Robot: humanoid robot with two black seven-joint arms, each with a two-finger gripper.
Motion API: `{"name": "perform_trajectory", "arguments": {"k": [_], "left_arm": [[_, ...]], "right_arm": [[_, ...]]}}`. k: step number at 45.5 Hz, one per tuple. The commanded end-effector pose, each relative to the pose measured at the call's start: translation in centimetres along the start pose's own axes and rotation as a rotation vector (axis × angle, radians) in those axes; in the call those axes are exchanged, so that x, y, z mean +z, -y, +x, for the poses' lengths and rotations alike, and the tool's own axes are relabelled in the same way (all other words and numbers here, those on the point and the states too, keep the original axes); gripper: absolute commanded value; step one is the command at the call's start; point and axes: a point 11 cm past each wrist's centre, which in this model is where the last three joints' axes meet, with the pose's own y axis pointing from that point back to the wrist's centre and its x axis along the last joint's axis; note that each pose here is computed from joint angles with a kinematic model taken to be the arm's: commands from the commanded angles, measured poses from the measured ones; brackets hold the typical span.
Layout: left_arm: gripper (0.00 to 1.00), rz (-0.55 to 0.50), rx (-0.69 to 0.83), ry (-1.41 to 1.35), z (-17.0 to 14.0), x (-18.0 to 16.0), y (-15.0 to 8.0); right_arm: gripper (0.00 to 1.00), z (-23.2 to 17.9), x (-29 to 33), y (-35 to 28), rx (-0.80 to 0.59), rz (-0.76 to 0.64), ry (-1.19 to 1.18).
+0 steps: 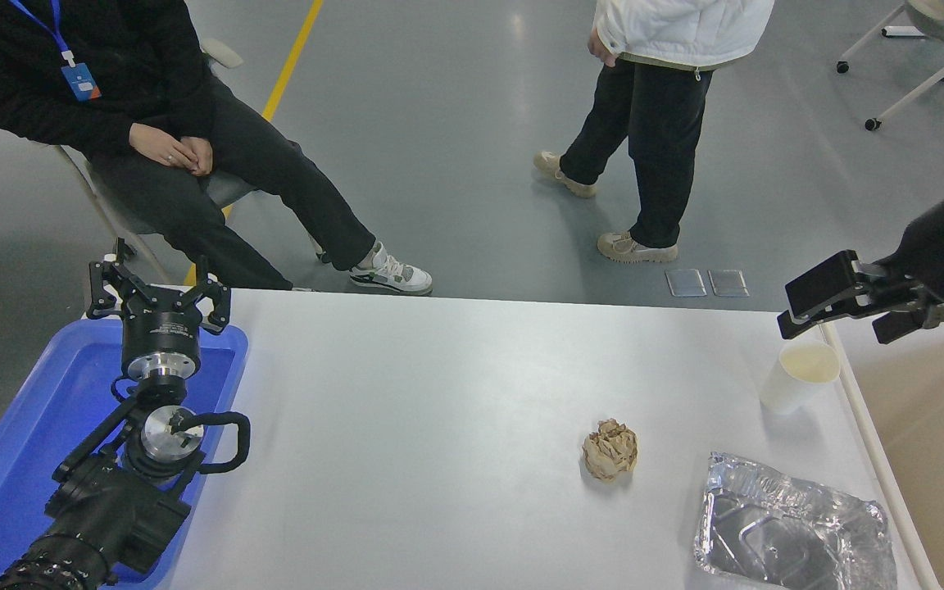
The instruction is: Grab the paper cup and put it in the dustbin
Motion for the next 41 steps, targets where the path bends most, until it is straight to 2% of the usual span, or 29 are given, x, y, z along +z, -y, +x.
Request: {"name": "perform_trajectory", "arguments": {"k": [1, 11, 30, 41], "left_arm": [[0.99, 0.0, -0.001, 0.001, 0.0, 0.0, 0.0], [0.99, 0.0, 0.0, 0.0, 0.0, 0.0, 0.0], [0.99, 0.0, -0.001, 0.001, 0.0, 0.0, 0.0], [0.99, 0.0, -0.001, 0.001, 0.0, 0.0, 0.0]], "right_arm": [[1.0, 0.2, -1.7, -0.7, -0.019, 0.02, -0.043], [1.0, 0.9, -1.1, 0.6, -0.026, 0.011, -0.051], [1.0, 6.7, 8.6, 4.0, 0.09, -0.28, -0.109], [1.0, 7.5, 13.5, 8.1, 0.182, -0.329, -0.038]]}}
